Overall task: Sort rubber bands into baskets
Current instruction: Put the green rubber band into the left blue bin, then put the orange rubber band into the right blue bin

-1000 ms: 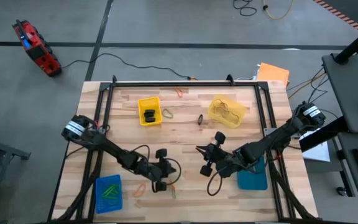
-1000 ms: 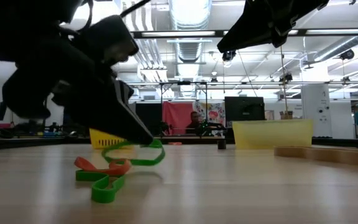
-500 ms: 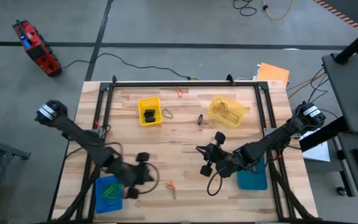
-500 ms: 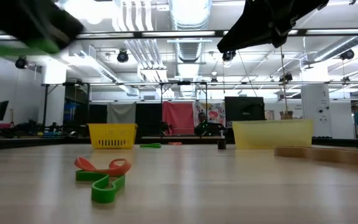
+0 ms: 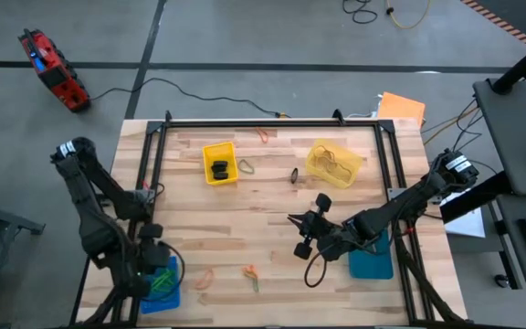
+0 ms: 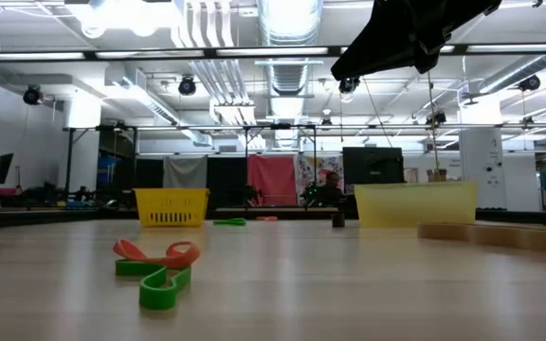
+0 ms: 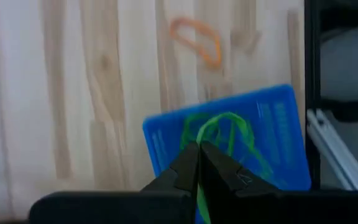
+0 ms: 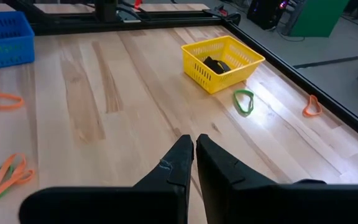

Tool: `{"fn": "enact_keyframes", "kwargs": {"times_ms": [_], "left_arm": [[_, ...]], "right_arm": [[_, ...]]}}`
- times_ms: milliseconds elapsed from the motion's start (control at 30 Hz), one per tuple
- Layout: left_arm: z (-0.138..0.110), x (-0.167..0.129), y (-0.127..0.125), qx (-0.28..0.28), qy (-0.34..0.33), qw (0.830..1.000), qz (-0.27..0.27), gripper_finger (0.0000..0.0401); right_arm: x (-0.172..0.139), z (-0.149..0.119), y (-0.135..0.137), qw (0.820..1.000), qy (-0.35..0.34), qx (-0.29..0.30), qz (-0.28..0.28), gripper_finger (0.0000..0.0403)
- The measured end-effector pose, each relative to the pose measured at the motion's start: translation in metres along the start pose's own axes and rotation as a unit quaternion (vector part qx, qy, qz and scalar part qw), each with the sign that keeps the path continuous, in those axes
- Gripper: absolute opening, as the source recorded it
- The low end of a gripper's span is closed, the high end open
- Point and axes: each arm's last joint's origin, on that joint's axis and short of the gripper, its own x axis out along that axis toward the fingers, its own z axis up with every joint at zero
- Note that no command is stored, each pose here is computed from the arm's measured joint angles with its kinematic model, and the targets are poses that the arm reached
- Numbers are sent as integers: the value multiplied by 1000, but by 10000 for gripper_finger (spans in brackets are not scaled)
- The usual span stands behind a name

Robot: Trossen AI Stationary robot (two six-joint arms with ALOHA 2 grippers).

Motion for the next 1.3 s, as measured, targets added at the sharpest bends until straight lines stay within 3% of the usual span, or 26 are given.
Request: {"fn": "enact_keyframes", "kwargs": {"times_ms": [200, 500, 900, 1000, 1100, 1233, 1300], "left_arm": [[-18, 19, -1, -33, 59, 998, 10, 0], [-28, 56, 2, -71, 82, 992, 67, 5], [-23, 65, -9, -68, 83, 991, 76, 101], [-19, 60, -12, -46, 49, 995, 77, 116], [-10, 52, -14, -13, -31, 995, 96, 120], [-2, 47, -18, 75, -160, 974, 144, 115], [-2, 48, -16, 106, -194, 960, 173, 109]], "right_arm": [[0, 0, 0, 1000, 0, 0, 0, 18], [0, 0, 0, 1000, 0, 0, 0, 18], [0, 0, 0, 1000, -1, 2, 0, 18], [1, 1, 0, 1000, -3, 6, 0, 18], [4, 4, -3, 1000, -10, 20, -3, 18], [15, 10, -13, 999, -11, 43, -15, 18], [23, 13, -19, 999, -1, 52, -8, 18]]}}
